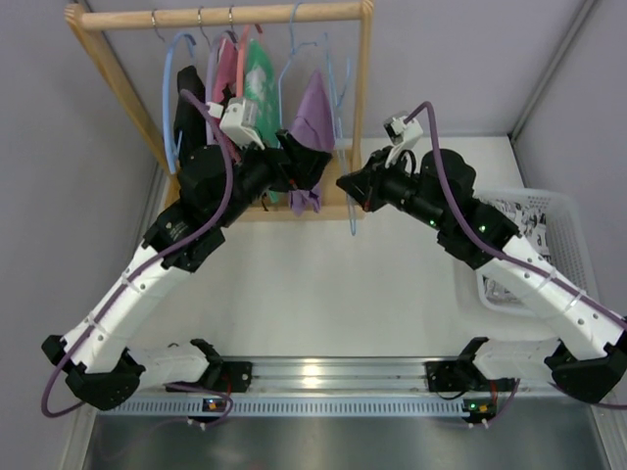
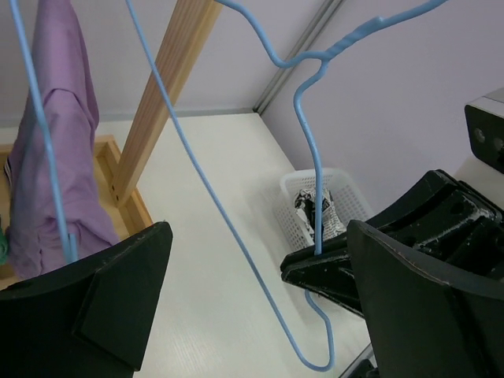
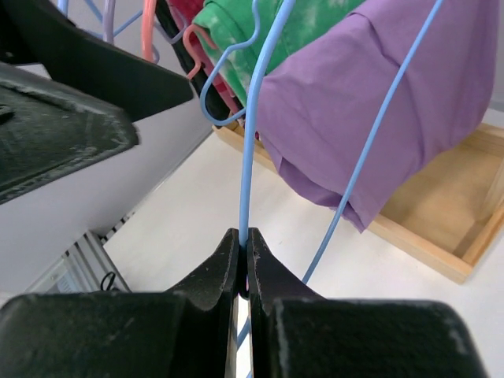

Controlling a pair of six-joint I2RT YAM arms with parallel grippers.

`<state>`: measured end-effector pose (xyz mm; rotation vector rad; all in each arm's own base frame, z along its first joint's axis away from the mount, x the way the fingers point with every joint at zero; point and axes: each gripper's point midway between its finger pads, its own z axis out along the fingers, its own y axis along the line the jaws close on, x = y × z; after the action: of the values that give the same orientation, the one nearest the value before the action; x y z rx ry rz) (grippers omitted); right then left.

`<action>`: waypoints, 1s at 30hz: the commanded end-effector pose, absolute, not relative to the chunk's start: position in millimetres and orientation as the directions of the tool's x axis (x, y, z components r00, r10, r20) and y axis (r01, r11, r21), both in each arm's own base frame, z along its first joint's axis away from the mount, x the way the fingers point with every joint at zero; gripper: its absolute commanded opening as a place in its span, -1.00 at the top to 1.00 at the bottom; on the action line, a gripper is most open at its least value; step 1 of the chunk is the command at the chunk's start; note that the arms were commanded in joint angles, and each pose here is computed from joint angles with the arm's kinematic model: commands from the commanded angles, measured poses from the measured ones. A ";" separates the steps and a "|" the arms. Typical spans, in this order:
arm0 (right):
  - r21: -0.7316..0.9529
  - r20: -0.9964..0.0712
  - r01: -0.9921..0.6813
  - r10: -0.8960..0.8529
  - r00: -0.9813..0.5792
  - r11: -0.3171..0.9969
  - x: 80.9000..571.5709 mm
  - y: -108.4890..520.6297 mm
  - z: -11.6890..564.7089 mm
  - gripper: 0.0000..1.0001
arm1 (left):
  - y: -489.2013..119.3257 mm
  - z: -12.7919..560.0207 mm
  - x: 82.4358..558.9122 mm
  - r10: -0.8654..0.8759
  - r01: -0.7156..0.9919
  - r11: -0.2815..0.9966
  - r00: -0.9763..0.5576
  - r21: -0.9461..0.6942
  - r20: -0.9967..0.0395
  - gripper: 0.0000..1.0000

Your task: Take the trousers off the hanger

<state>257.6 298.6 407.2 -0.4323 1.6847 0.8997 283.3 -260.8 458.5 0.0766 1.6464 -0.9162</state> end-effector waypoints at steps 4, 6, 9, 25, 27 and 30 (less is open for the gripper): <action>0.369 -0.929 -0.655 0.282 -0.239 0.659 262.3 278.8 457.8 1.00 | -236.0 492.7 271.8 -0.409 0.580 0.696 -0.165 -0.424 -0.897 -0.97; 0.375 -0.926 -0.663 0.292 -0.239 0.648 265.9 282.8 462.0 1.00 | -227.5 495.5 274.3 -0.405 0.575 0.708 -0.144 -0.410 -0.903 -0.97; 0.384 -0.922 -0.682 0.298 -0.247 0.623 273.2 290.0 468.8 1.00 | -208.3 494.7 277.6 -0.392 0.545 0.740 -0.125 -0.393 -0.912 -0.98; 0.371 -0.918 -0.585 0.192 -0.346 0.722 364.2 287.8 464.3 1.00 | -135.2 484.8 258.5 -0.352 0.416 0.847 -0.030 -0.332 -0.936 -0.98; 0.384 -0.910 -0.578 0.191 -0.367 0.720 370.5 289.5 460.1 1.00 | -136.5 485.1 258.6 -0.344 0.421 0.846 -0.039 -0.328 -0.938 -0.97; 0.402 -0.899 -0.557 0.196 -0.392 0.726 380.3 287.5 452.7 1.00 | -139.6 484.2 256.9 -0.339 0.435 0.838 -0.059 -0.329 -0.939 -0.97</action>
<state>380.4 294.8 435.4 -0.2976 1.8226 0.8083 256.8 -137.3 482.7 0.0575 1.4954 -0.6292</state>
